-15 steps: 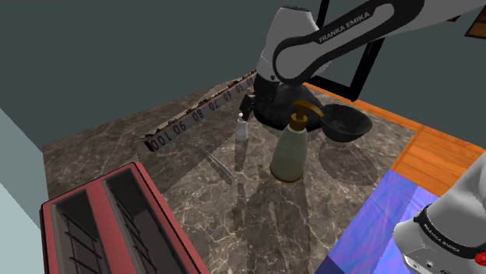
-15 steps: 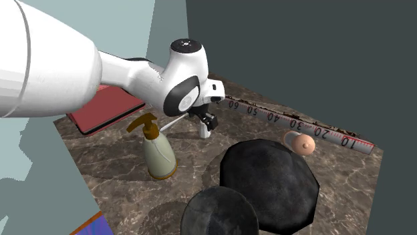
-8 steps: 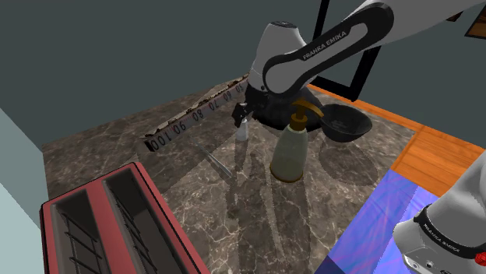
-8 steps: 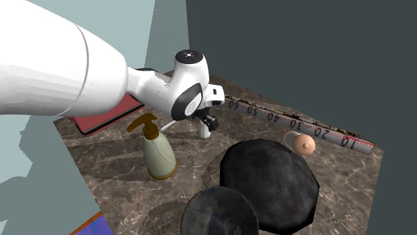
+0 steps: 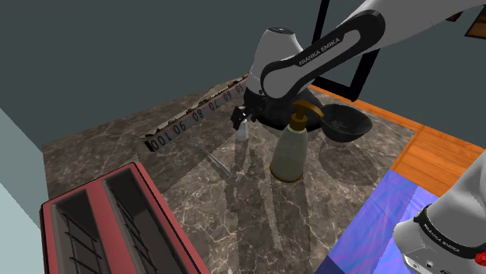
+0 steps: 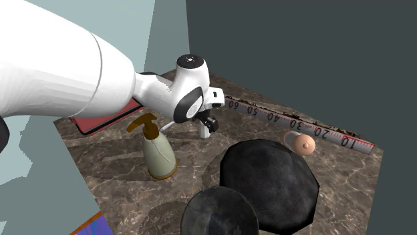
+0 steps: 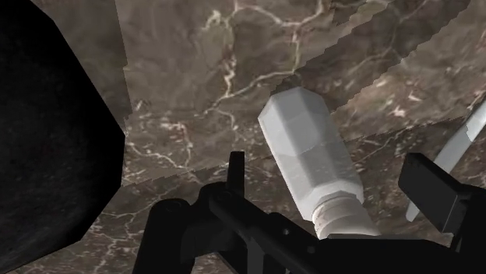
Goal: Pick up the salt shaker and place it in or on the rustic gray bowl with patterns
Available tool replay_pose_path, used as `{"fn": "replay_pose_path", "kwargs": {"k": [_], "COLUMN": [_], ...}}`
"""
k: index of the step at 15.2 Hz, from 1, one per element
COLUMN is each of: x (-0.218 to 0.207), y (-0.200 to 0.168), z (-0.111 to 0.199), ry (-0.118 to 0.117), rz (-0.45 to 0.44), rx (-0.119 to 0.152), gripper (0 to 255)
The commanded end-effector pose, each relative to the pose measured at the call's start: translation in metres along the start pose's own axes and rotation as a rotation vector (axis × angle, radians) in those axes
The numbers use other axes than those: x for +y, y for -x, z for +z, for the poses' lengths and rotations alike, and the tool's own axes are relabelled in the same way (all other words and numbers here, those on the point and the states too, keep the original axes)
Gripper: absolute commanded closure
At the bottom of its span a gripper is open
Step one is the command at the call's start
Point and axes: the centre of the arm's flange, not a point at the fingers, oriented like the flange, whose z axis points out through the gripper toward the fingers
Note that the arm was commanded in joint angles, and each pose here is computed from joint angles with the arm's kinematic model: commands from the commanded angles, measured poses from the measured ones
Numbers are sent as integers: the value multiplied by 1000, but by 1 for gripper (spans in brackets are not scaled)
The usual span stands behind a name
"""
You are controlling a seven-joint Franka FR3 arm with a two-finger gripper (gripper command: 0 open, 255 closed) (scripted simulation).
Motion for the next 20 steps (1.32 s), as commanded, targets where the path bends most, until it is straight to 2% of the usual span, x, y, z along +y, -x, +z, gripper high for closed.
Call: {"fn": "replay_pose_path", "kwargs": {"k": [1,2,11,20], "x": [0,0,0,-6], "y": [0,0,0,-11], "z": [0,0,0,-46], "ry": [0,0,0,0], "rz": [0,0,0,0], "rx": [0,0,0,0], "gripper": [0,255,255,255]}}
